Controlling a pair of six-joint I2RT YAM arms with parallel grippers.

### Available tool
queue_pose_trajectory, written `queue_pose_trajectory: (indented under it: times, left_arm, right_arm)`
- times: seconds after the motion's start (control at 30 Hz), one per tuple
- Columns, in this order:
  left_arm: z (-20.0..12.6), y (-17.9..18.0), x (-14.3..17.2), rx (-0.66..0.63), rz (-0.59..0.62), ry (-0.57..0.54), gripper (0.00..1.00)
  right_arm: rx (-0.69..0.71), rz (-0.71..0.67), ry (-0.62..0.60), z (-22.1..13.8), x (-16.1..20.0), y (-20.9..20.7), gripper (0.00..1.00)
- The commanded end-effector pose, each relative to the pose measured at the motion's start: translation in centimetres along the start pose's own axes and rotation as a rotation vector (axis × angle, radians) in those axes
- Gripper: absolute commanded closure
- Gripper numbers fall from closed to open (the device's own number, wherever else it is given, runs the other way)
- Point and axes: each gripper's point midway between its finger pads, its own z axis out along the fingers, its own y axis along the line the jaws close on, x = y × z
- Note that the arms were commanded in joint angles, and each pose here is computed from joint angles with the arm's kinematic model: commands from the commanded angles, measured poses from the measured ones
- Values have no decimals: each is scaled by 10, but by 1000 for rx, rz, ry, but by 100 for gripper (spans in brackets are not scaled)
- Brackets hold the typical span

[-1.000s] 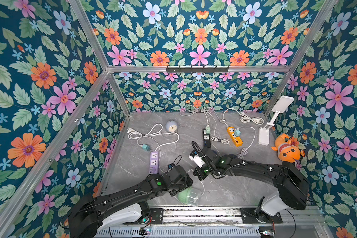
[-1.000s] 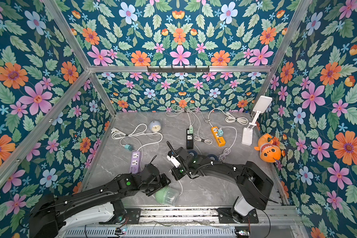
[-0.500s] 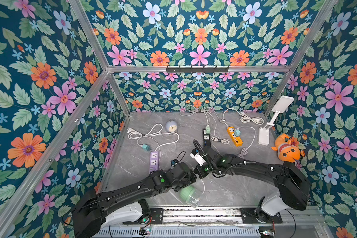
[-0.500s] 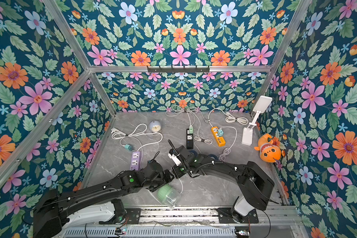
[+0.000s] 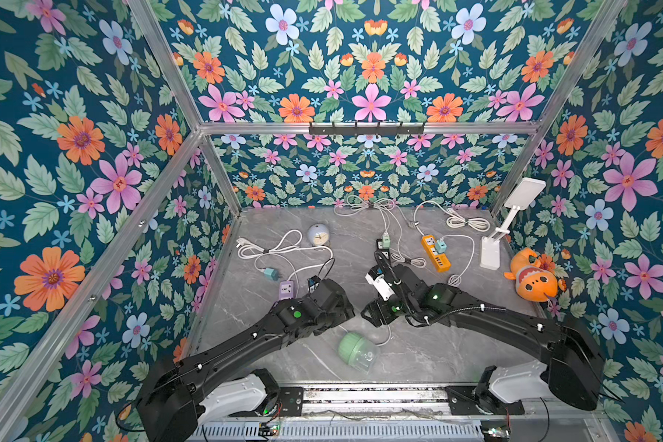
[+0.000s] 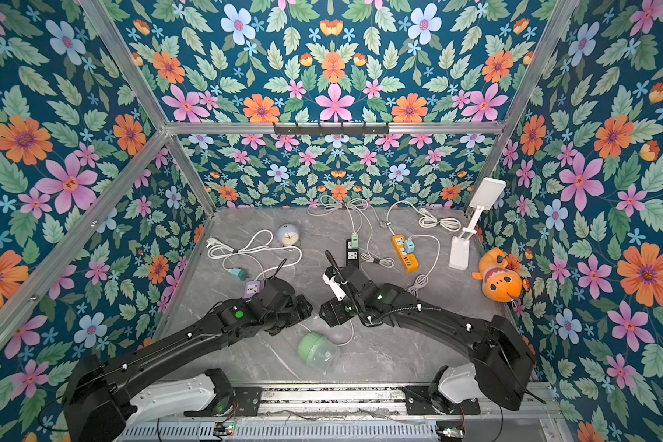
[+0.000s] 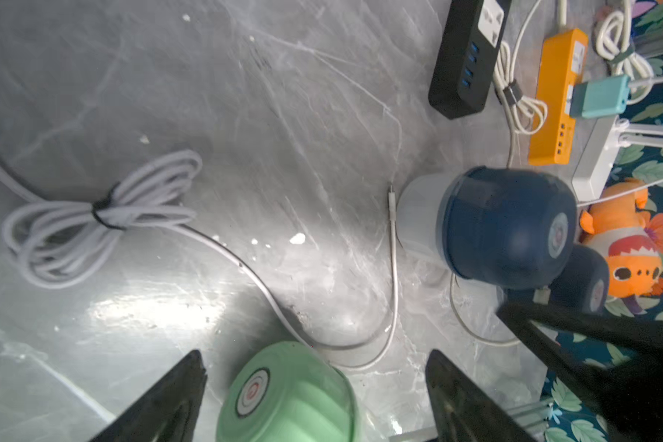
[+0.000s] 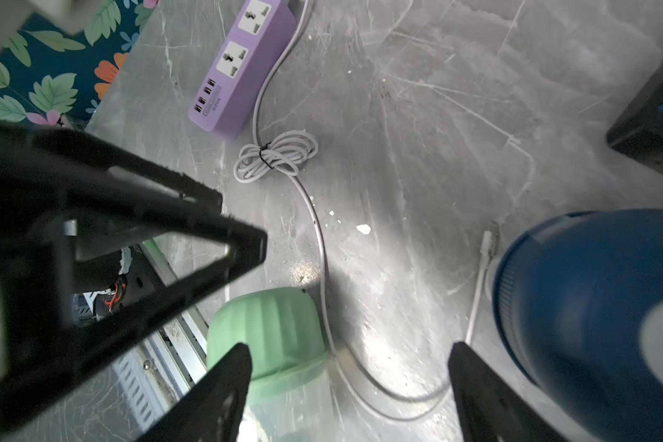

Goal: Charge the cordless meat grinders
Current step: Place the charging cable at the center of the board, then pick up the cordless meat grinder at the center of the board.

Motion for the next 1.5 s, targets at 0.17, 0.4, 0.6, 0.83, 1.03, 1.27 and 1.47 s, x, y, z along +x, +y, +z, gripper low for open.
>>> queue_pose_trajectory:
  times: [0.17, 0.4, 0.6, 0.83, 1.03, 1.27, 1.47]
  left_arm:
    - [-16, 33, -23, -56, 57, 11, 9]
    - [-16, 51, -24, -21, 7, 7, 9]
    - [-17, 58, -19, -11, -9, 7, 9]
    - [-14, 61, -16, 0, -22, 14, 9]
    - [-11, 61, -12, 10, -25, 35, 9]
    - [-6, 62, -9, 20, -36, 54, 9]
    - [-2, 64, -4, 30, -46, 76, 9]
  right_arm:
    - [-83, -167, 289, -19, 62, 38, 11]
    - [-71, -198, 396, 6, 86, 30, 6]
    - [-110, -231, 418, 13, 87, 40, 1]
    - [-100, -245, 469, 29, 98, 35, 1]
    - [-60, -262, 551, 54, 118, 22, 1]
    - [-37, -278, 524, 67, 110, 20, 2]
    - [-37, -297, 514, 72, 108, 19, 13]
